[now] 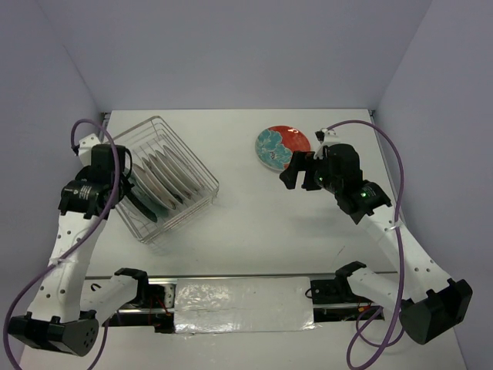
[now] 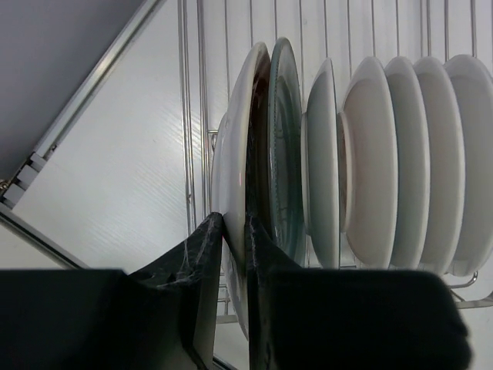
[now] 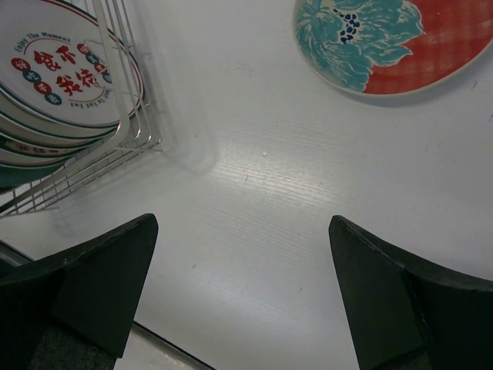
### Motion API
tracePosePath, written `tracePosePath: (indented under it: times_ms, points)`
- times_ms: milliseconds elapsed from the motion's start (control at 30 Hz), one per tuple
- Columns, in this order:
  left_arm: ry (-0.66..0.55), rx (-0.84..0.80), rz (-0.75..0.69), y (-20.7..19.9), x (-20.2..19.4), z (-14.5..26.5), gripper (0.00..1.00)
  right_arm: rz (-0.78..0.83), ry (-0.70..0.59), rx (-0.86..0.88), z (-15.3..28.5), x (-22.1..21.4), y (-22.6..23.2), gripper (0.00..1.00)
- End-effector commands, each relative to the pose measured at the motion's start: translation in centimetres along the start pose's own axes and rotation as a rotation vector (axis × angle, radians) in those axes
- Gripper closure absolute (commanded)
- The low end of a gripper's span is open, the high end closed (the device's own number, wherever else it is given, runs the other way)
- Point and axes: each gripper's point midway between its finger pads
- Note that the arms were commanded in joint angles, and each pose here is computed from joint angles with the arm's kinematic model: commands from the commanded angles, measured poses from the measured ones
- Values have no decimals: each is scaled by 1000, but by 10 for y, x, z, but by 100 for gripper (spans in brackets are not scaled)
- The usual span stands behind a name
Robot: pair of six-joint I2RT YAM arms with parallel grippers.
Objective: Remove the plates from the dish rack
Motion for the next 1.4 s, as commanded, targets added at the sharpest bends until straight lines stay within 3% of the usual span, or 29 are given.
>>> tracePosePath:
  times_ms: [0,567,767,1000,1133,1200,1233,1267,1333,1367]
  points:
    - [-188,-39,81,3,59,31,100,32,-48,53,5,17,16,1]
    - [-412,-109,129,28,136,116,100,21,-44,92,4,23,27,0]
    - [-517,-256,83,33,171,183,100,17,-44,207,10,34,55,0]
    - [-561,-390,63,28,171,215,100,-11,-40,400,23,48,98,0]
    - [-648,-601,87,-2,172,233,100,-32,24,687,42,44,146,0]
    - [-726,-806,118,-26,168,254,100,-49,26,888,67,51,177,0]
    - [-760,-873,140,-27,165,268,100,-53,29,932,72,50,184,0]
    - [-708,-973,139,-47,152,263,100,-48,11,966,77,56,191,0]
    - [-767,-1112,190,-54,156,288,100,-43,4,979,81,61,203,0]
    - [-727,-1150,194,-67,147,275,100,-57,7,948,73,62,202,0]
Point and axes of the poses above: each gripper's point midway between its finger pads, its own z axis back along the fingers, its own y axis along the line the jaws close on, x = y × z, and after that the axes turned 10 degrees about -z, right-handed
